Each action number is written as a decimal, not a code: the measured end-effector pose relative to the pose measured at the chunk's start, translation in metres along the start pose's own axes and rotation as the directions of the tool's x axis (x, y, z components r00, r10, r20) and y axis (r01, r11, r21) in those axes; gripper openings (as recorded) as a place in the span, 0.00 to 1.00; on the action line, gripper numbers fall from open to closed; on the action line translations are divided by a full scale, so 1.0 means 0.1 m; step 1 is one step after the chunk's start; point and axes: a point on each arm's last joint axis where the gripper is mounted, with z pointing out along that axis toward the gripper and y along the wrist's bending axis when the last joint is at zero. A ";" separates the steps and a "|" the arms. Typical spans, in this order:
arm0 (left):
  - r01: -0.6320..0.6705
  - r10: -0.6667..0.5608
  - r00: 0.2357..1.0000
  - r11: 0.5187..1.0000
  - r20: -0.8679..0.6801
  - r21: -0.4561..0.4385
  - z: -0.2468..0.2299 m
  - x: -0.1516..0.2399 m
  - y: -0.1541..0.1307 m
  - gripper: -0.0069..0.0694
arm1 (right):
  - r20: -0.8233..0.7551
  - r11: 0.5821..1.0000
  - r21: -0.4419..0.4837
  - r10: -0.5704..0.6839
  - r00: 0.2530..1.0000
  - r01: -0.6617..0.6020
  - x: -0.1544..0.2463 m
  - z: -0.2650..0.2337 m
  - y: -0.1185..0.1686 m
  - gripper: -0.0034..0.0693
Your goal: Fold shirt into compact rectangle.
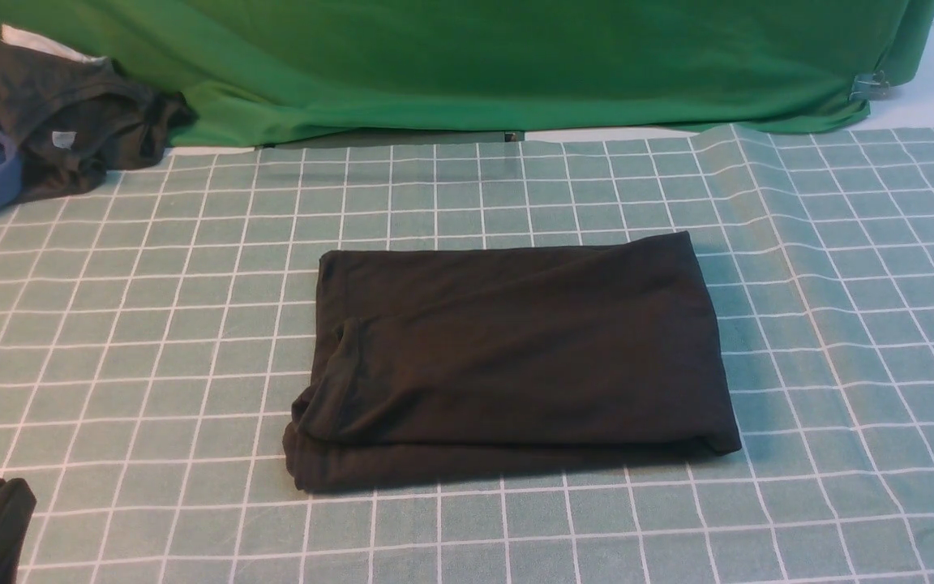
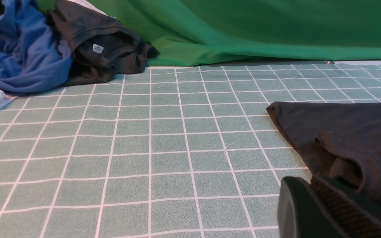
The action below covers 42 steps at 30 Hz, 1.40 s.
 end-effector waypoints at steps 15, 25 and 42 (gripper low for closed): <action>-0.002 0.002 1.000 1.000 0.000 0.000 0.00 0.00 0.00 0.11 | 0.006 1.000 0.005 0.009 1.000 -0.009 -0.01 0.00 0.00 0.37; -0.003 0.003 1.000 1.000 0.000 0.000 0.00 0.00 0.00 0.11 | 0.006 1.000 0.005 0.009 1.000 -0.009 -0.01 0.00 0.00 0.37; -0.003 0.003 1.000 1.000 0.000 0.000 0.00 0.00 0.00 0.11 | 0.006 1.000 0.005 0.011 1.000 -0.011 -0.01 0.00 0.00 0.37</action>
